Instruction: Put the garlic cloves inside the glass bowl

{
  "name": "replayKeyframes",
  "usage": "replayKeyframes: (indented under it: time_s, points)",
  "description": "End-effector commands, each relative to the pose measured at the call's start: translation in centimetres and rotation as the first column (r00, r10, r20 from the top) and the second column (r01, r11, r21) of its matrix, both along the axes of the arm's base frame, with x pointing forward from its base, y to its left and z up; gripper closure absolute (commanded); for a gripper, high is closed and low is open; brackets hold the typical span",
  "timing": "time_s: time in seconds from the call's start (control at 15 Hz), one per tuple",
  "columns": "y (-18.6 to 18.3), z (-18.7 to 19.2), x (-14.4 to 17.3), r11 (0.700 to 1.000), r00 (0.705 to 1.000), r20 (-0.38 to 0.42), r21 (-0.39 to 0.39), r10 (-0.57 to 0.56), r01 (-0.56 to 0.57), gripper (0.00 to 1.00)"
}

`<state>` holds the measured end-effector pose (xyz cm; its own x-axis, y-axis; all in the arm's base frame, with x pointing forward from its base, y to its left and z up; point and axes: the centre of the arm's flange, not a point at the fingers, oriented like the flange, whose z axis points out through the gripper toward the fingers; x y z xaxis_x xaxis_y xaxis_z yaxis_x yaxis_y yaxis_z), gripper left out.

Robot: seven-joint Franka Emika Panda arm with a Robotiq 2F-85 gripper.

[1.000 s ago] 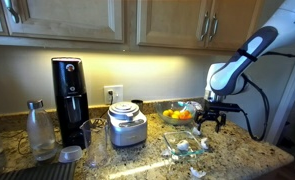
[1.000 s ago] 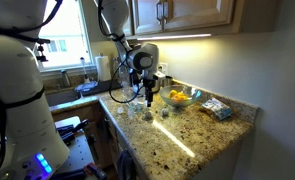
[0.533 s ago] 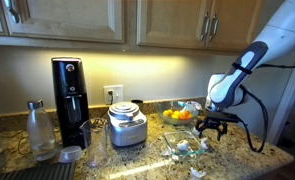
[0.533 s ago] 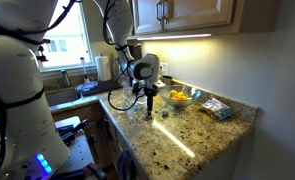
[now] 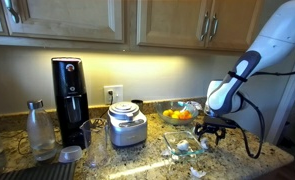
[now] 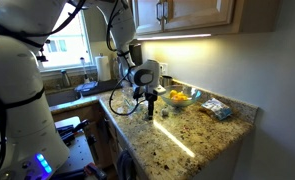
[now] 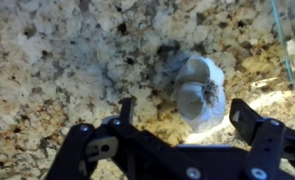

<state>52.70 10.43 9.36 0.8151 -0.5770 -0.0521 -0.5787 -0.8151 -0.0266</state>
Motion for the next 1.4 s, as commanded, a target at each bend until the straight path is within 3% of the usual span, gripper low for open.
replayKeyframes:
  time_s: [0.0, 0.53, 0.87, 1.0, 1.07, 1.2, 1.33]
  points:
    - [0.2, -0.3, 0.1, 1.000, 1.000, 0.008, 0.013, -0.018, 0.017, 0.33]
    - [0.4, 0.9, 0.2, 0.999, 1.000, 0.015, 0.042, 0.005, -0.006, 0.87]
    - [0.1, 5.2, 0.0, 0.995, 0.997, 0.078, 0.102, 0.004, -0.012, 0.98]
    - [-0.3, 6.6, 0.3, 0.995, 0.994, 0.113, 0.095, 0.006, -0.017, 0.94]
    - [-0.5, 7.2, 0.5, 0.996, 0.993, 0.117, 0.086, 0.022, -0.032, 0.71]
    - [-0.6, 8.3, 0.4, 0.990, 0.989, 0.112, 0.090, 0.097, -0.108, 0.67]
    - [-0.7, 8.8, 0.3, 0.974, 0.975, 0.097, 0.089, 0.200, -0.209, 0.55]
